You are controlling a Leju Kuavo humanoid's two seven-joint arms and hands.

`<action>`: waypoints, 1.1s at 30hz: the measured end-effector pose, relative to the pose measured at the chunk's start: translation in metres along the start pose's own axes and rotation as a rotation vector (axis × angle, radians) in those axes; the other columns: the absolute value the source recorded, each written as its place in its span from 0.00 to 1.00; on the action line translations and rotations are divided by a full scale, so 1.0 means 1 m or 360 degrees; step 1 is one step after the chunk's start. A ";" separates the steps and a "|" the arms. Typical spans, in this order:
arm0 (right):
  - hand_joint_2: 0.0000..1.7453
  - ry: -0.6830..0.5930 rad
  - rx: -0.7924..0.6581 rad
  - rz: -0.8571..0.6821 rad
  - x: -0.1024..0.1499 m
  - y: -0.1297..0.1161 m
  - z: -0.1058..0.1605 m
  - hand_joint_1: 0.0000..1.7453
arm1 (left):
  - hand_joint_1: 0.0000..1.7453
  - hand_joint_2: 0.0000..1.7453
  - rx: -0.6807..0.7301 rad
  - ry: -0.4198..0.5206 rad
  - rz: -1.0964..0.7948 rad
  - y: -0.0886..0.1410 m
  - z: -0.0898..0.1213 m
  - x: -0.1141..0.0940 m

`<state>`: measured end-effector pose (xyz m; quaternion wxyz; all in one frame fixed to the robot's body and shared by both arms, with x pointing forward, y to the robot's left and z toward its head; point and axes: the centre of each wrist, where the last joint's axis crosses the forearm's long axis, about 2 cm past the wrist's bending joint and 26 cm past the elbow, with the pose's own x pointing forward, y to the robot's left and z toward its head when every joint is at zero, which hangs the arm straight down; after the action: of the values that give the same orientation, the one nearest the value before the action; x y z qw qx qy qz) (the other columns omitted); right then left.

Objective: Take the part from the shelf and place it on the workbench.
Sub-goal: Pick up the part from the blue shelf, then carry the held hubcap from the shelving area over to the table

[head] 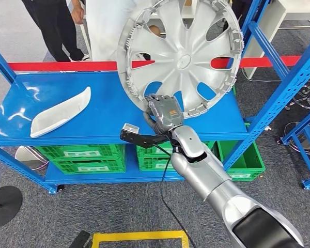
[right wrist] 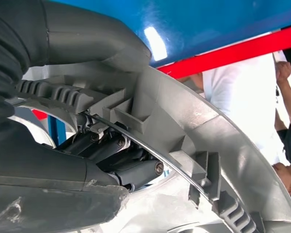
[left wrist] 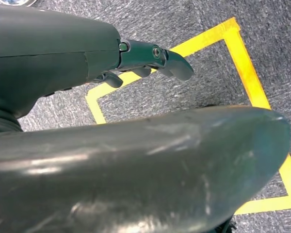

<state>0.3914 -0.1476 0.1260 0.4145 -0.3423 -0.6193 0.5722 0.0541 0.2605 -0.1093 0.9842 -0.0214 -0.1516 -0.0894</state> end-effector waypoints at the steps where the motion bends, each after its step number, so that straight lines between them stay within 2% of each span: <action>1: 1.00 -0.0002 -0.0004 -0.0001 0.000 0.000 0.000 0.89 | 0.00 0.00 0.0000 -0.0001 0.0000 0.000 0.000 0.000; 10: 1.00 -0.0022 -0.0027 -0.0010 0.003 -0.003 0.000 0.92 | 0.00 0.00 0.0001 -0.0034 -0.0011 0.000 0.000 0.001; 14: 1.00 -0.0024 -0.0029 -0.0008 0.002 -0.003 0.000 0.92 | 0.00 1.00 0.0002 -0.0044 -0.0014 0.000 0.000 0.001; 21: 1.00 -0.0016 -0.0033 -0.0017 -0.001 0.000 0.004 0.91 | 0.00 1.00 -0.0036 -0.0203 -0.0050 0.000 0.000 0.002; 33: 1.00 0.0013 -0.0055 -0.0049 -0.003 0.002 0.009 0.91 | 0.00 1.00 0.0015 -0.0189 -0.0046 0.002 -0.001 0.005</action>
<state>0.3846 -0.1541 0.1235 0.4200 -0.3421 -0.6326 0.5536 0.0591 0.2611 -0.1087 0.9721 -0.0198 -0.2105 -0.1015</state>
